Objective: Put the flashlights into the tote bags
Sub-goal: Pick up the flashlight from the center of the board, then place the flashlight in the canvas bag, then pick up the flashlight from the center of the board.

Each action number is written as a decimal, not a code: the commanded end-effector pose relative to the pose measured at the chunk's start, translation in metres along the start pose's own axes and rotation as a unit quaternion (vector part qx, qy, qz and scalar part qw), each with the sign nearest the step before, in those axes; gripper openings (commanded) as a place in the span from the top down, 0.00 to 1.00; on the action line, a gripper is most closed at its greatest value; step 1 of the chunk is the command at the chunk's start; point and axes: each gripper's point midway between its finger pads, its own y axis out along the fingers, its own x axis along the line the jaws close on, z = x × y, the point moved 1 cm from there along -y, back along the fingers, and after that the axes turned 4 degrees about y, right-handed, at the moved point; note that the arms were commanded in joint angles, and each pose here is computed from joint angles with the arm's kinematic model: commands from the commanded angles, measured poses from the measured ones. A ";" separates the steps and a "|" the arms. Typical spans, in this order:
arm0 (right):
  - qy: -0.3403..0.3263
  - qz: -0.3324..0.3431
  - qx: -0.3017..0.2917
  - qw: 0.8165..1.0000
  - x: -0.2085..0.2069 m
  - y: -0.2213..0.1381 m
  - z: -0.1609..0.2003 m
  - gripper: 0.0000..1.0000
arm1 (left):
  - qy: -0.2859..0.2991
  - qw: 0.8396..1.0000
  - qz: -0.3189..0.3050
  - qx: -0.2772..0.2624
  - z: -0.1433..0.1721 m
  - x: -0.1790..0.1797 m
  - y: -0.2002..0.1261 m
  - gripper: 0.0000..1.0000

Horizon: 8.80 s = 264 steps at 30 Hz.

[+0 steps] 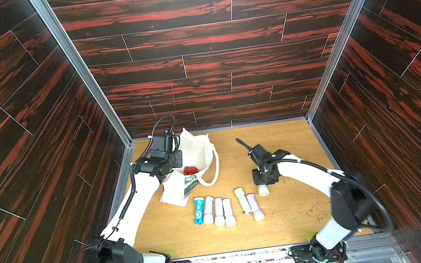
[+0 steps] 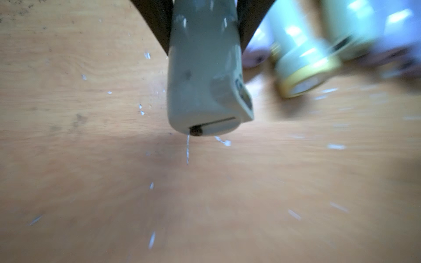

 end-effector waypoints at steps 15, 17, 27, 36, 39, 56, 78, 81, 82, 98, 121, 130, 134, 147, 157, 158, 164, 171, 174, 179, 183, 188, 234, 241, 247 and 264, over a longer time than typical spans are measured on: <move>0.014 -0.200 -0.142 0.969 0.041 -0.106 -0.022 1.00 | -0.016 0.996 0.082 -0.029 -0.037 -0.029 -0.026 1.00; 0.011 -0.230 -0.150 0.962 0.053 -0.116 -0.026 1.00 | -0.025 0.994 0.104 -0.031 -0.040 -0.037 -0.029 1.00; -0.003 -0.327 -0.176 0.928 0.123 -0.145 -0.042 1.00 | -0.087 0.977 0.190 -0.036 -0.044 -0.066 -0.030 1.00; -0.002 -0.353 -0.158 0.922 0.163 -0.124 -0.062 1.00 | -0.137 0.957 0.253 -0.043 -0.048 -0.085 -0.032 1.00; -0.013 -0.349 -0.154 0.924 0.172 -0.114 -0.065 1.00 | -0.151 0.950 0.271 -0.038 -0.046 -0.091 -0.030 1.00; -0.046 -0.327 -0.128 0.935 0.217 -0.042 -0.065 1.00 | -0.198 0.918 0.345 -0.013 -0.036 -0.114 -0.024 1.00; -0.035 -0.339 -0.051 0.939 0.262 0.031 -0.051 1.00 | -0.212 0.915 0.344 -0.004 -0.032 -0.113 -0.020 1.00; -0.036 -0.335 -0.033 0.941 0.266 0.043 -0.048 1.00 | -0.215 0.920 0.327 -0.011 -0.032 -0.107 -0.021 1.00; -0.038 -0.334 -0.029 0.942 0.268 0.045 -0.047 1.00 | -0.215 0.921 0.324 -0.013 -0.033 -0.106 -0.022 1.00; -0.026 -0.319 0.000 0.947 0.266 0.069 -0.037 0.65 | -0.212 0.920 0.330 -0.011 -0.031 -0.108 -0.024 1.00; -0.012 -0.294 -0.033 0.955 0.253 0.055 -0.048 0.17 | -0.209 0.924 0.321 -0.011 -0.028 -0.105 -0.023 1.00; -0.020 -0.302 -0.074 0.950 0.249 0.007 -0.064 0.12 | -0.178 0.944 0.278 -0.004 -0.018 -0.094 -0.019 1.00; -0.028 -0.311 -0.107 0.944 0.242 -0.032 -0.073 0.12 | -0.156 0.955 0.253 0.002 -0.014 -0.086 -0.021 1.00; -0.059 -0.263 -0.184 0.945 0.165 -0.112 -0.054 0.12 | -0.088 0.990 0.107 0.020 -0.005 -0.039 -0.021 1.00; -0.041 -0.161 -0.117 0.979 0.070 -0.078 0.022 0.29 | -0.052 0.998 0.029 0.033 0.007 -0.013 -0.013 1.00; -0.034 -0.144 -0.102 0.984 0.062 -0.071 0.030 0.31 | -0.052 0.998 0.027 0.033 0.009 -0.012 -0.012 1.00; -0.003 -0.081 -0.033 0.996 0.038 -0.042 0.059 0.38 | -0.059 0.998 -0.002 0.021 0.018 -0.002 -0.009 1.00; -0.014 -0.063 0.034 0.997 0.042 -0.015 0.083 0.40 | -0.055 0.998 -0.003 0.003 0.024 0.000 -0.012 1.00; -0.020 -0.050 0.056 0.997 0.041 -0.006 0.090 0.40 | -0.055 0.998 0.002 0.001 0.026 -0.001 -0.012 1.00; -0.021 -0.015 0.069 0.997 0.033 0.003 0.096 0.41 | -0.054 0.998 0.007 0.002 0.028 -0.003 -0.011 1.00; -0.023 0.007 0.080 0.997 0.028 0.011 0.099 0.43 | -0.055 0.998 0.009 0.001 0.028 -0.004 -0.011 1.00; -0.025 0.009 0.085 0.996 0.031 0.019 0.100 0.46 | -0.055 0.998 0.016 0.003 0.029 -0.006 -0.009 1.00; -0.019 0.066 0.102 0.992 0.012 0.052 0.113 0.67 | -0.052 0.998 0.038 0.014 0.030 -0.015 -0.005 1.00; -0.005 0.081 0.036 0.996 0.002 0.007 0.088 0.79 | -0.045 0.996 0.076 0.008 0.015 -0.026 -0.011 1.00; 0.006 -0.015 -0.056 0.998 0.030 -0.044 0.050 0.96 | -0.059 0.991 0.117 -0.005 0.000 -0.038 -0.020 1.00; -0.017 -0.257 -0.189 0.948 0.131 -0.146 -0.026 1.00 | -0.113 0.964 0.237 -0.036 -0.027 -0.073 -0.033 1.00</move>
